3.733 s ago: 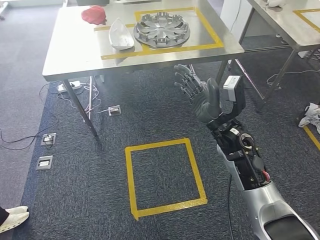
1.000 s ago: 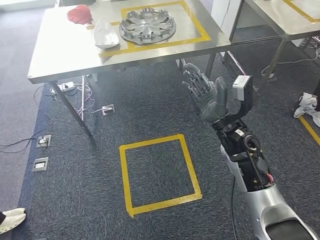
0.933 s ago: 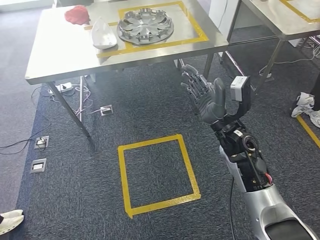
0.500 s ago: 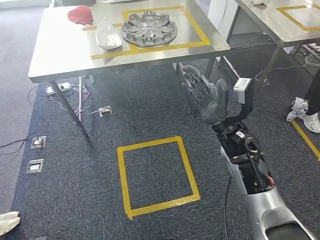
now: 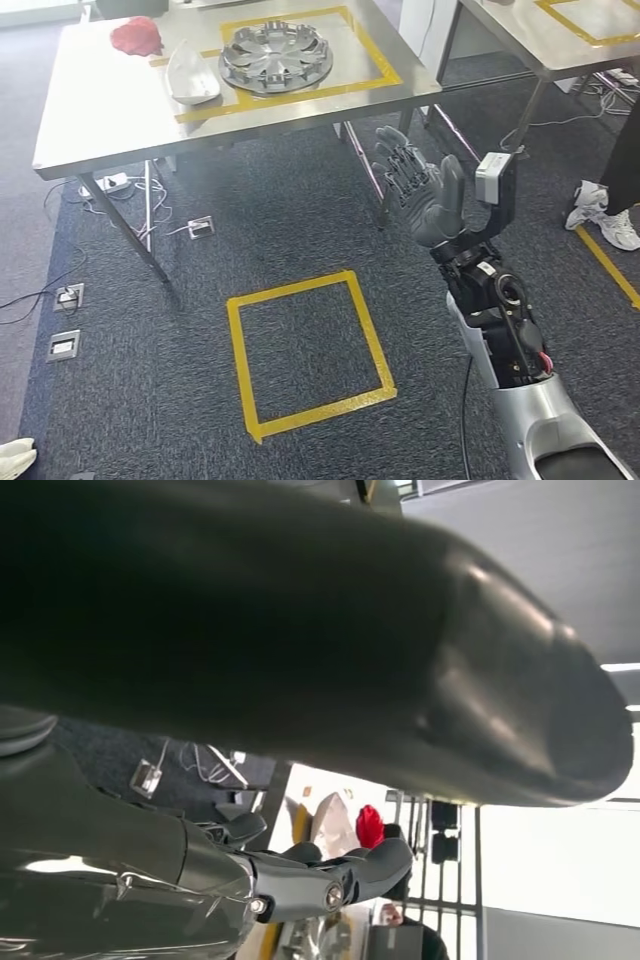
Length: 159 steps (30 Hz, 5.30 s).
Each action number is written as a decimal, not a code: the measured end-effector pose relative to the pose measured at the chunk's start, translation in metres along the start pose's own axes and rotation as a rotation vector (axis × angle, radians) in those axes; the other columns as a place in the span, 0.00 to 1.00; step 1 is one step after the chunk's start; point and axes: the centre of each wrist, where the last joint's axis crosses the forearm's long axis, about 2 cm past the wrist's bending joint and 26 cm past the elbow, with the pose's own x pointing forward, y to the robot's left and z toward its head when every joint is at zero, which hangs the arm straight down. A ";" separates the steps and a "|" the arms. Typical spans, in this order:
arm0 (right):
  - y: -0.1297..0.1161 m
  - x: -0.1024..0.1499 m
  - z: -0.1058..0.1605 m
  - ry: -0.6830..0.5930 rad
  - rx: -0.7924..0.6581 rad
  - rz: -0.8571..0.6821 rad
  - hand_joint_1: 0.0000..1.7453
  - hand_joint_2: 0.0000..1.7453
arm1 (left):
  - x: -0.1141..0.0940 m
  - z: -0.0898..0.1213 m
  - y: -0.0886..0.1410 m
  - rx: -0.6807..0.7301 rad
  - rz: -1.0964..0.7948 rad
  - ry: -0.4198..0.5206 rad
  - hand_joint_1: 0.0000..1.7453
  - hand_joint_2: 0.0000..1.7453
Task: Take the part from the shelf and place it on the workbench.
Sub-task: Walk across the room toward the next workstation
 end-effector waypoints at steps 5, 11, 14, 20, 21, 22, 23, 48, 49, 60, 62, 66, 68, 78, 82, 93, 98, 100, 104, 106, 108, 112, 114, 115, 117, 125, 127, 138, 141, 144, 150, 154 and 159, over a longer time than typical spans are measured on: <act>0.000 -0.001 0.002 0.004 -0.005 -0.010 0.00 0.00 | -0.001 0.000 0.001 0.002 -0.002 0.002 0.00 0.00; 0.000 0.000 0.002 -0.001 -0.008 -0.015 0.00 0.00 | 0.000 0.000 0.000 0.000 -0.002 -0.002 0.00 0.00; 0.000 0.000 0.003 -0.004 -0.012 -0.014 0.00 0.00 | 0.003 0.000 0.000 0.000 -0.002 -0.006 0.00 0.00; 0.000 -0.001 0.006 0.002 -0.024 -0.017 0.00 0.00 | 0.001 0.000 -0.001 -0.004 -0.006 -0.004 0.00 0.00; 0.000 -0.001 0.006 0.000 -0.024 -0.016 0.00 0.00 | 0.002 0.000 -0.001 -0.005 -0.007 -0.004 0.00 0.00; -0.001 0.000 0.006 -0.004 -0.024 -0.015 0.00 0.00 | 0.002 0.000 -0.002 -0.007 -0.008 -0.004 0.00 0.00; -0.001 0.001 0.006 -0.007 -0.025 -0.014 0.00 0.00 | 0.002 0.000 -0.002 -0.008 -0.009 -0.004 0.00 0.00; -0.002 0.004 0.009 -0.010 -0.038 -0.011 0.00 0.00 | 0.004 -0.001 -0.002 -0.011 -0.023 -0.001 0.00 0.00; -0.002 0.004 0.009 -0.010 -0.039 -0.012 0.00 0.00 | 0.004 -0.001 -0.003 -0.011 -0.023 -0.001 0.00 0.00; -0.004 0.007 0.009 -0.024 -0.042 -0.007 0.00 0.00 | 0.006 -0.001 -0.004 -0.014 -0.022 -0.006 0.00 0.00; -0.004 0.007 0.009 -0.023 -0.042 -0.008 0.00 0.00 | 0.005 -0.001 -0.004 -0.012 -0.023 -0.002 0.00 0.00; -0.003 0.007 0.010 -0.024 -0.044 -0.015 0.00 0.00 | 0.003 -0.001 -0.003 -0.010 -0.024 0.001 0.00 0.00; -0.003 0.007 0.009 -0.026 -0.044 -0.018 0.00 0.00 | 0.004 -0.001 -0.002 -0.009 -0.024 -0.001 0.00 0.00; -0.005 0.006 0.017 -0.015 -0.060 -0.019 0.00 0.00 | 0.006 -0.001 -0.005 -0.019 -0.031 -0.004 0.00 0.00; -0.005 0.006 0.020 -0.009 -0.059 -0.018 0.00 0.00 | 0.005 -0.001 -0.006 -0.021 -0.031 -0.003 0.00 0.00; 0.000 0.010 0.027 -0.009 -0.065 -0.025 0.00 0.00 | 0.001 0.000 -0.007 -0.023 -0.032 -0.004 0.00 0.00; 0.002 0.012 0.029 -0.011 -0.065 -0.027 0.00 0.00 | -0.001 0.000 -0.007 -0.023 -0.033 -0.002 0.00 0.00; 0.002 0.013 0.030 -0.014 -0.064 -0.026 0.00 0.00 | -0.001 0.000 -0.006 -0.022 -0.033 -0.004 0.00 0.00; 0.002 0.016 0.032 -0.015 -0.067 -0.020 0.00 0.00 | 0.002 0.000 -0.007 -0.024 -0.032 -0.010 0.00 0.00; 0.001 0.017 0.032 -0.016 -0.065 -0.015 0.00 0.00 | 0.002 0.000 -0.008 -0.024 -0.032 -0.009 0.00 0.00; 0.001 0.018 0.032 -0.012 -0.066 -0.014 0.00 0.00 | -0.001 0.000 -0.008 -0.024 -0.032 -0.004 0.00 0.00; 0.002 0.018 0.032 -0.009 -0.068 -0.015 0.00 0.00 | -0.003 0.001 -0.008 -0.024 -0.033 -0.002 0.00 0.00; 0.002 0.020 0.031 -0.015 -0.069 -0.019 0.00 0.00 | -0.003 0.001 -0.009 -0.025 -0.033 -0.003 0.00 0.00; 0.002 0.020 0.031 -0.018 -0.069 -0.022 0.00 0.00 | -0.003 0.001 -0.009 -0.025 -0.033 -0.003 0.00 0.00; 0.002 0.021 0.030 -0.021 -0.068 -0.024 0.00 0.00 | -0.003 0.001 -0.009 -0.024 -0.033 -0.005 0.00 0.00; 0.002 0.024 0.028 -0.032 -0.062 -0.020 0.00 0.00 | -0.008 0.002 -0.007 -0.022 -0.031 0.002 0.00 0.00; 0.002 0.025 0.027 -0.036 -0.058 -0.019 0.00 0.00 | -0.009 0.002 -0.006 -0.019 -0.027 0.001 0.00 0.00; 0.002 0.028 0.018 -0.065 -0.040 -0.006 0.00 0.00 | -0.008 0.002 -0.002 -0.017 -0.017 -0.010 0.00 0.00; 0.002 0.025 0.020 -0.058 -0.042 -0.007 0.00 0.00 | -0.008 0.002 -0.002 -0.017 -0.017 -0.009 0.00 0.00; 0.002 0.024 0.019 -0.056 -0.040 -0.002 0.00 0.00 | -0.008 0.002 -0.002 -0.017 -0.017 -0.010 0.00 0.00; 0.002 0.023 0.017 -0.056 -0.036 -0.001 0.00 0.00 | -0.005 0.001 -0.002 -0.018 -0.016 -0.015 0.00 0.00; 0.002 0.022 0.017 -0.052 -0.034 -0.002 0.00 0.00 | -0.008 0.002 -0.001 -0.016 -0.017 -0.009 0.00 0.00; 0.001 0.019 0.017 -0.048 -0.034 -0.002 0.00 0.00 | -0.010 0.002 0.001 -0.011 -0.011 -0.005 0.00 0.00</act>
